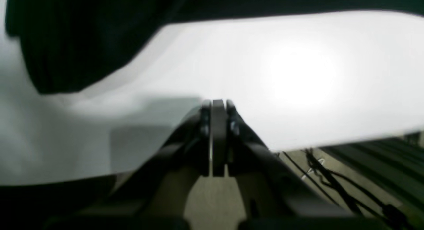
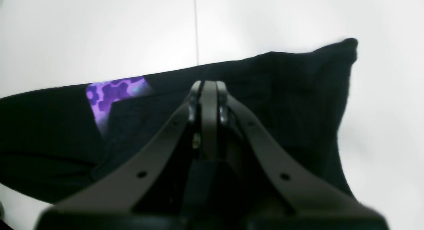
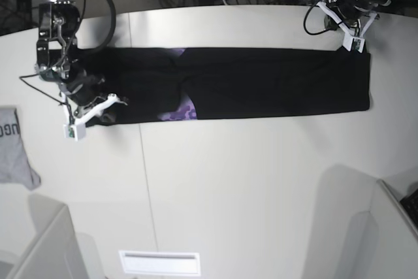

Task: Fold the T-shirt properly
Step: 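Move the left gripper to the strip's end and grasp it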

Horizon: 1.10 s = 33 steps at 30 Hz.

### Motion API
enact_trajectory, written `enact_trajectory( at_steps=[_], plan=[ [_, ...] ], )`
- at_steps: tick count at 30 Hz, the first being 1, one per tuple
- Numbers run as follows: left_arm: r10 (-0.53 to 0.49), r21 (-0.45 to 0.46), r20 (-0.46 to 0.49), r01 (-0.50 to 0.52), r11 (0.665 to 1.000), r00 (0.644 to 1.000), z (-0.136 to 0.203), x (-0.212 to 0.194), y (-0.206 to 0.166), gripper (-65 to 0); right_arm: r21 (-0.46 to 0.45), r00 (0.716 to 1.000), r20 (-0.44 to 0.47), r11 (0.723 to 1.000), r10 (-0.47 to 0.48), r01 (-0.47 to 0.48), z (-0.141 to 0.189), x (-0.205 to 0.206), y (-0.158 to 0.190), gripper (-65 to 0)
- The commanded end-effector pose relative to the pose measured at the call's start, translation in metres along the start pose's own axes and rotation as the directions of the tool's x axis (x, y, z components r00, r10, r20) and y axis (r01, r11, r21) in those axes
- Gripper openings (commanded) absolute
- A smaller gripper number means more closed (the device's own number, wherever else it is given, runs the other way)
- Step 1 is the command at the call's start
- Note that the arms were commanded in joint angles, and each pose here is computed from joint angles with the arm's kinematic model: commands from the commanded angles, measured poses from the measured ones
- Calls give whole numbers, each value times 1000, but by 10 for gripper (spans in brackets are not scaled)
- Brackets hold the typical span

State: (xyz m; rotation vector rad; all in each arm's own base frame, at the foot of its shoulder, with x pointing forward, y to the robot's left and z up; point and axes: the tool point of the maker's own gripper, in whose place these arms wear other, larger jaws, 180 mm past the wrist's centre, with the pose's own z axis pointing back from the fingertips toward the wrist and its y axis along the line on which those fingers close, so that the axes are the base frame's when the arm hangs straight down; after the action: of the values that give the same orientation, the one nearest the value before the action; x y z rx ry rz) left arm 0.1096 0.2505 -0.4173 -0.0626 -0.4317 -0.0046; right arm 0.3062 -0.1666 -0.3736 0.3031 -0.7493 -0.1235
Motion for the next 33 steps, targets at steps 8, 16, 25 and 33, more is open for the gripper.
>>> enact_trajectory(
  at_steps=[8, 16, 25, 33],
  plan=[
    [30, 104, 38, -34, 994, 999, 2, 15, 40, -650, 1, 999, 40, 1000, 16, -17, 4, 12, -1, -650],
    [8, 133, 82, -19, 991, 997, -2, 41, 45, -650, 1, 999, 37, 1000, 16, -16, 4, 11, -1, -650],
    [4, 138, 185, -30, 990, 983, -3, 88, 47, -650, 5, 999, 38, 1000, 13, -14, 4, 11, 0, -650],
    [47, 183, 206, -86, 979, 977, -8, 109, 75, -650, 5, 999, 38, 1000, 14, -14, 5, 11, 0, -650]
  ],
)
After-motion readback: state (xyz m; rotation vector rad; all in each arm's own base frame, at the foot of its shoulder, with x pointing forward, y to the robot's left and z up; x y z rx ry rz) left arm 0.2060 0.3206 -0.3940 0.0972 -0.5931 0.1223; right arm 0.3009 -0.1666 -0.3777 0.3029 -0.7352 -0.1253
